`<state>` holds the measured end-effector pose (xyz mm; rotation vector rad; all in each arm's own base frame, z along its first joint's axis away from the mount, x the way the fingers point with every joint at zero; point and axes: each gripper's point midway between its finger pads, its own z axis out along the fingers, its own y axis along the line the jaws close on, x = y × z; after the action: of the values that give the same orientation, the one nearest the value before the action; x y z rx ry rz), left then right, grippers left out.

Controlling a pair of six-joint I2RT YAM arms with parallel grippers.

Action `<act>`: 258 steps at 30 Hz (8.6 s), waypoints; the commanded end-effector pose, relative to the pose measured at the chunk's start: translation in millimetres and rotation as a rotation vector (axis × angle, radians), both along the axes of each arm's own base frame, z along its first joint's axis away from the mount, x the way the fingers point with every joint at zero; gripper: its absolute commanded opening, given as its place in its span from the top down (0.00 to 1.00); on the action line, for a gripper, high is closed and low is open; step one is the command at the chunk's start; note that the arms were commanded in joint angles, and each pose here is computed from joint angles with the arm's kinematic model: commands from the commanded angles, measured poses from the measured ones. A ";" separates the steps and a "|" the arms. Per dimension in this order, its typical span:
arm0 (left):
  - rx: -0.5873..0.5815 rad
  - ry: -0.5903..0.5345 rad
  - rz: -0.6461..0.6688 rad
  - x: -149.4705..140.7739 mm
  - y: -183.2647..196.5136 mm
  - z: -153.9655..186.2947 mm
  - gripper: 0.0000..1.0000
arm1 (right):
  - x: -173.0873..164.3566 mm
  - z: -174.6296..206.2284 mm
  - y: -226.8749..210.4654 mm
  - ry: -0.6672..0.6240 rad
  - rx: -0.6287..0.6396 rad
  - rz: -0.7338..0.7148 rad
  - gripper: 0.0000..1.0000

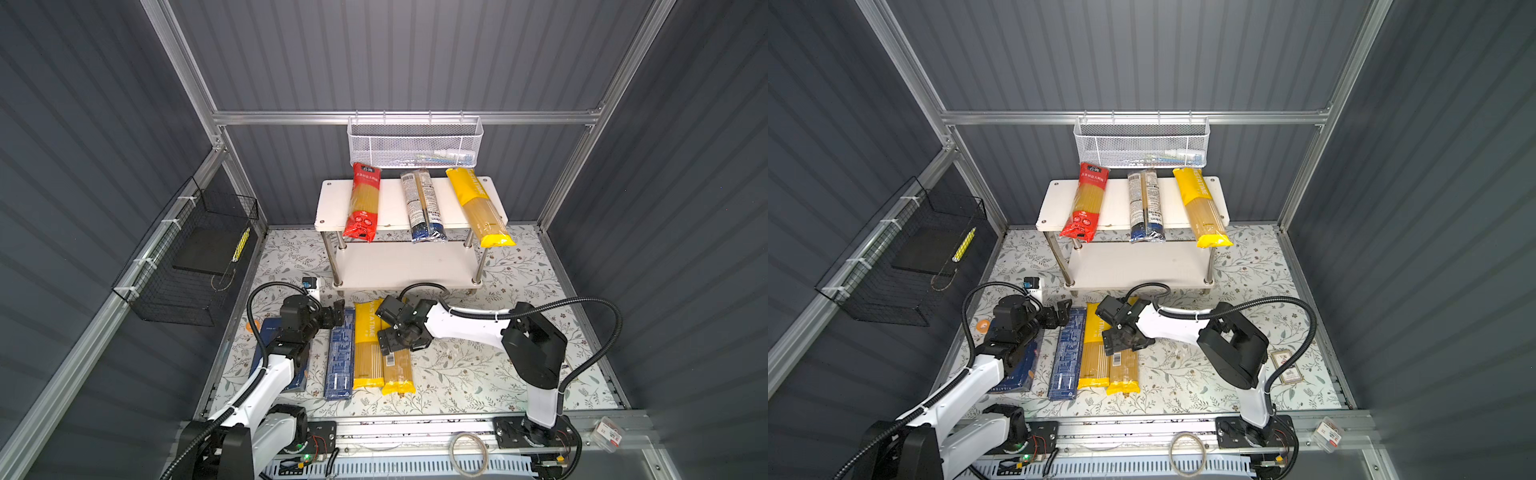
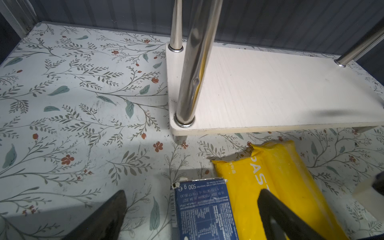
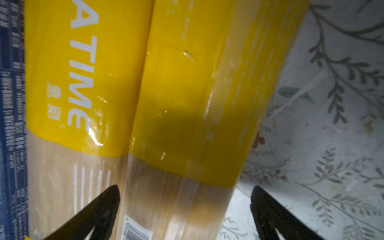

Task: Arrange pasta packages on shelves
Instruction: Rotate the pasta bag at the center of the table, then pick up the pasta bag from the center of the table, then place the pasta bag on the shelf, then move the pasta bag to the shelf.

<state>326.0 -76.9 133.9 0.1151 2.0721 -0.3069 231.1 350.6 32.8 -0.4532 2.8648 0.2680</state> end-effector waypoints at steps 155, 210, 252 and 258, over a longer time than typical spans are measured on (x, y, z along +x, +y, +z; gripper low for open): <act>0.005 -0.029 -0.015 -2.3 -2.6 3.3 0.01 | 134.6 144.9 -189.8 -0.580 0.110 -0.311 0.71; 0.005 -0.031 -0.014 -2.7 -2.5 3.6 0.01 | -19.7 94.4 -164.2 -0.169 0.442 -0.146 0.28; 0.006 -0.028 -0.015 -2.3 -2.8 3.1 0.01 | 41.3 61.9 -144.7 -0.414 0.569 -0.236 0.28; 0.006 -0.030 -0.015 -3.0 -2.8 3.4 0.01 | 49.5 63.3 -138.8 -0.419 0.561 -0.219 0.27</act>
<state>325.1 -78.3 138.3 0.1204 2.0491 -0.3111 269.0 206.4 82.0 -0.0405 2.3242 0.8068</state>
